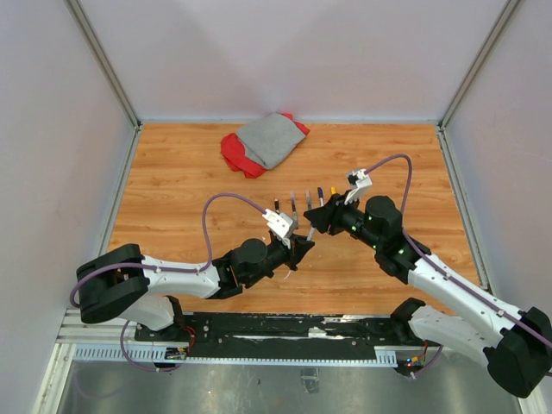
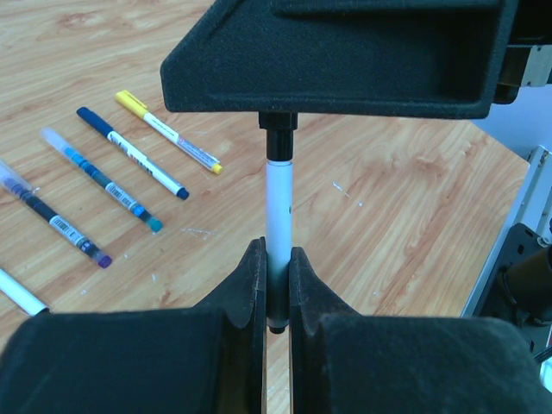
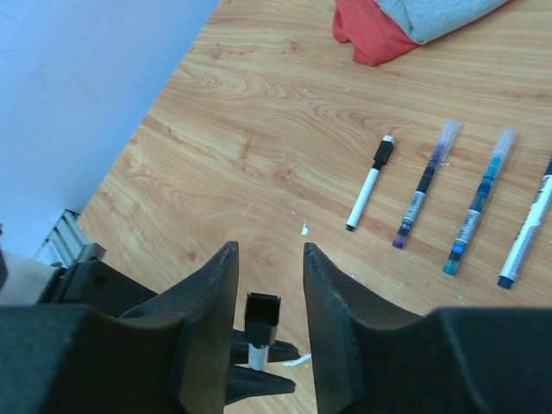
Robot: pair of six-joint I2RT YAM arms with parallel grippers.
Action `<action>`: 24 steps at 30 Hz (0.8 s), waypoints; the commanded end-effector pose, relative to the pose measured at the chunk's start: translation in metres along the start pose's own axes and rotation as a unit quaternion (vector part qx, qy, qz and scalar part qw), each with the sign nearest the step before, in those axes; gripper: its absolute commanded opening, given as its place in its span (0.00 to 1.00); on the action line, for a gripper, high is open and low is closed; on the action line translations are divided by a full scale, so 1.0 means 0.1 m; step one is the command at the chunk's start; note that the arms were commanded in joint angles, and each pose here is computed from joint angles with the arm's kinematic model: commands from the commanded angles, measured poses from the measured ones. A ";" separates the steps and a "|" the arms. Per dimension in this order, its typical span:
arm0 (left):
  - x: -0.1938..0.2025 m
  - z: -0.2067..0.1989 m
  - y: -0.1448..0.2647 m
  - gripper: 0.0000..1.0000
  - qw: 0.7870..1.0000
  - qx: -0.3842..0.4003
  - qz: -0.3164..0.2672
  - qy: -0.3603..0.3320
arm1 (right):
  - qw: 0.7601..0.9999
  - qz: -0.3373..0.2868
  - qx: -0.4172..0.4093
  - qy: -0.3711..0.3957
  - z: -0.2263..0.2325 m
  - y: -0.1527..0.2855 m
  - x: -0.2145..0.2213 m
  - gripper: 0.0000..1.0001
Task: Insert the pens into the pen caps
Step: Press the pen cap onto the pen.
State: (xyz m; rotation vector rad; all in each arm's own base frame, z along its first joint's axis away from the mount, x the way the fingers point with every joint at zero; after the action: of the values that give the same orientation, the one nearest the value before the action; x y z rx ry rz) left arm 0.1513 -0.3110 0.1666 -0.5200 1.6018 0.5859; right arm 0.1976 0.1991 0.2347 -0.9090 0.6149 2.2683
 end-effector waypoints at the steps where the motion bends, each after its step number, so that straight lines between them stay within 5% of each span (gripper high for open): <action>1: -0.17 -0.02 -0.06 0.01 0.999 -0.001 -0.033 0.003 | 1.000 -0.010 -0.013 0.007 0.03 0.03 0.01 0.41; 10: -0.17 -0.02 -0.07 0.01 0.999 -0.001 -0.032 0.003 | 0.998 -0.025 -0.042 0.034 0.07 0.11 0.00 0.58; 24: -0.17 -0.01 -0.06 0.00 0.999 -0.003 -0.033 0.003 | 0.999 -0.016 -0.032 0.029 0.00 0.11 0.09 0.49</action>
State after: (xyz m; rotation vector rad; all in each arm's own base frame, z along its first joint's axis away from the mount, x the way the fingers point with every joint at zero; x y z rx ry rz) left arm 0.1513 -0.3110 0.1665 -0.5200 1.6017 0.5866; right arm 0.1880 0.1912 0.2262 -0.9715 0.5905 2.2524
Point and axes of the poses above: each gripper's point midway between its finger pads, its own y axis back along the fingers, its own z axis along the line the jaws close on, x = y × z, the point moved 7 cm from there along y, back along the fingers, and after that the axes turned 11 degrees about -y, right-handed, at the moved point
